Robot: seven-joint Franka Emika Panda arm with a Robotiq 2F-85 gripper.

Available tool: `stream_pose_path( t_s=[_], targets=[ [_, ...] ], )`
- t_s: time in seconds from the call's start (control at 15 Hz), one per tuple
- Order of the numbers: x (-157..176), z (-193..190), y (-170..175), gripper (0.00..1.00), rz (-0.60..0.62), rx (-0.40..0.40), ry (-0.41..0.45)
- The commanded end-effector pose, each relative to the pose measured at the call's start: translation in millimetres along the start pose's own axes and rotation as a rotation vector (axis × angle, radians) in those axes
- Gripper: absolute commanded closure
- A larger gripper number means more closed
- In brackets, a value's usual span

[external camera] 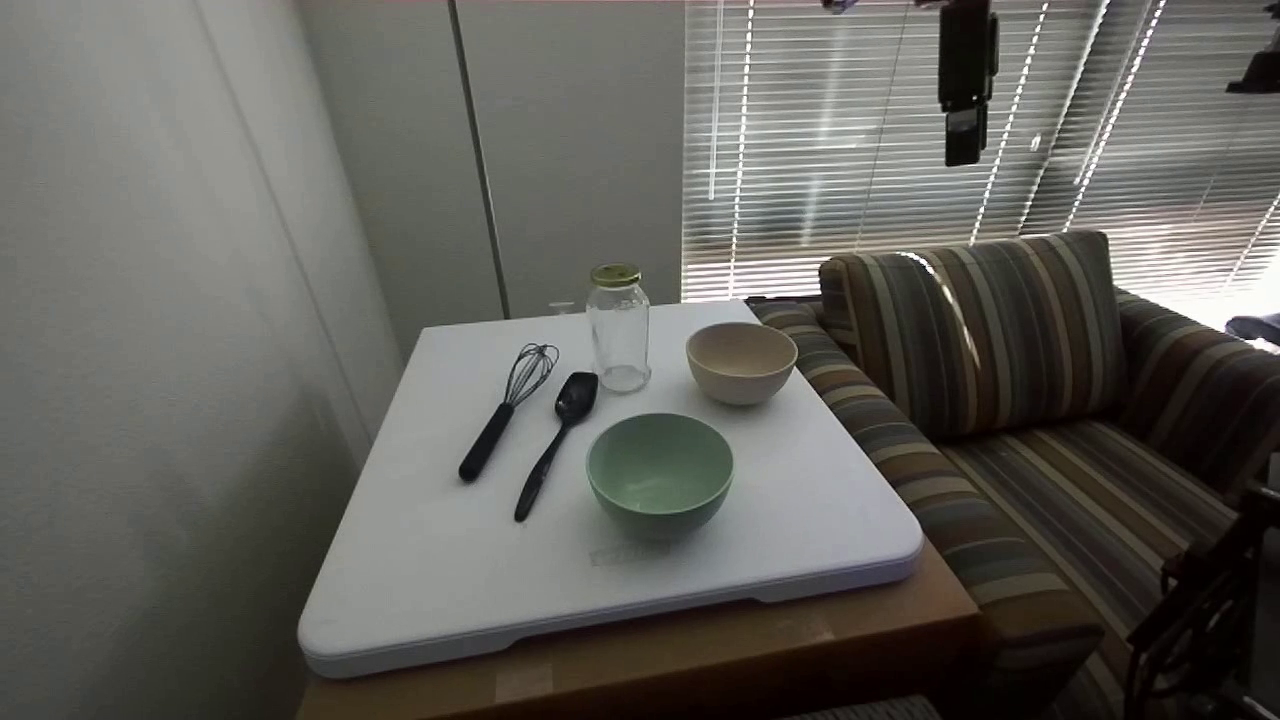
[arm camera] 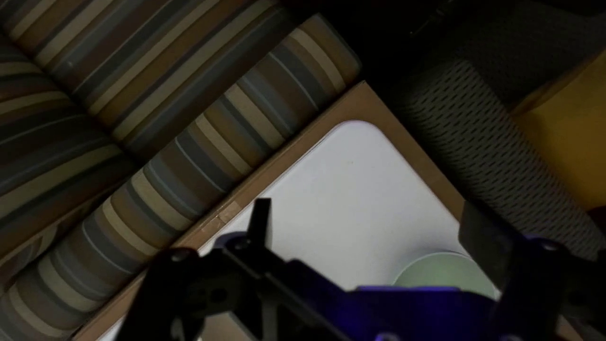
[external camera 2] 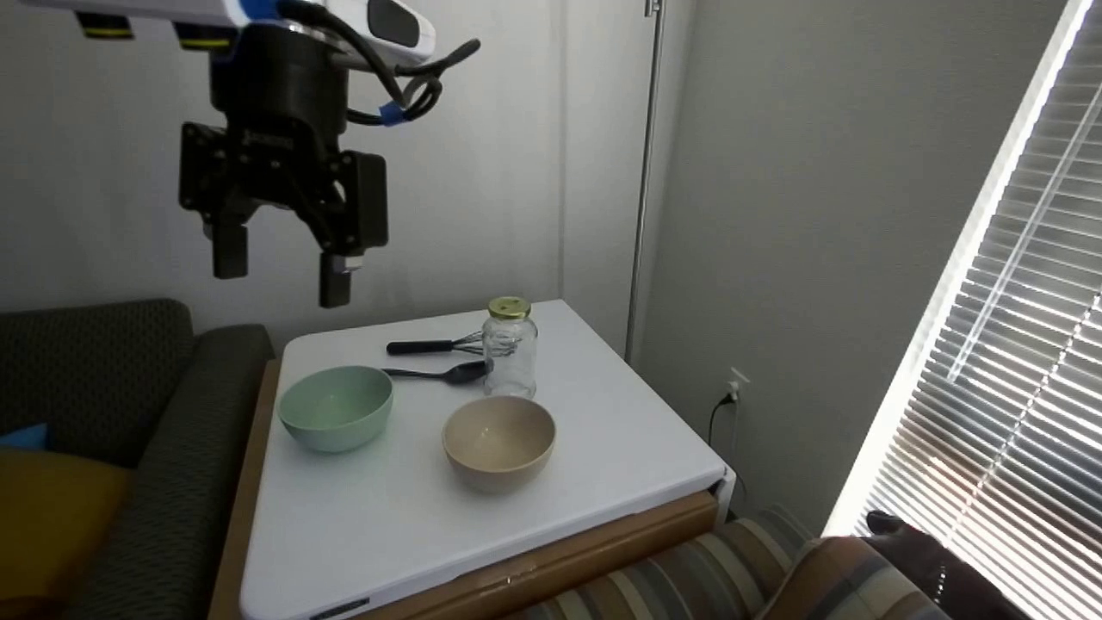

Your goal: Take the lid off the bottle and put it on the tray

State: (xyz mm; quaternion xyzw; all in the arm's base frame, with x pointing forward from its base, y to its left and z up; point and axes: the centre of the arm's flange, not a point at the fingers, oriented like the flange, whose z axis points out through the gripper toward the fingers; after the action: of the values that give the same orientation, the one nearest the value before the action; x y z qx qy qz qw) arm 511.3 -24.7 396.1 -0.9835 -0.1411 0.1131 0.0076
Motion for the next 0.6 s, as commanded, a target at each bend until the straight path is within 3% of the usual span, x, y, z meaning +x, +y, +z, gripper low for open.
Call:
stream_pose_path(
  t_s=[0.0,0.2,0.33,0.53],
  targets=[
    [8.3,3.0,1.7,0.0,0.004,-0.002,-0.007],
    [14.0,3.9,6.2,0.0,0.011,-0.003,-0.008],
    [-17.7,6.4,-8.8,0.0,-0.006,-0.023,-0.025],
    [-11.0,15.3,4.7,0.0,0.013,0.037,0.085]
  ],
)
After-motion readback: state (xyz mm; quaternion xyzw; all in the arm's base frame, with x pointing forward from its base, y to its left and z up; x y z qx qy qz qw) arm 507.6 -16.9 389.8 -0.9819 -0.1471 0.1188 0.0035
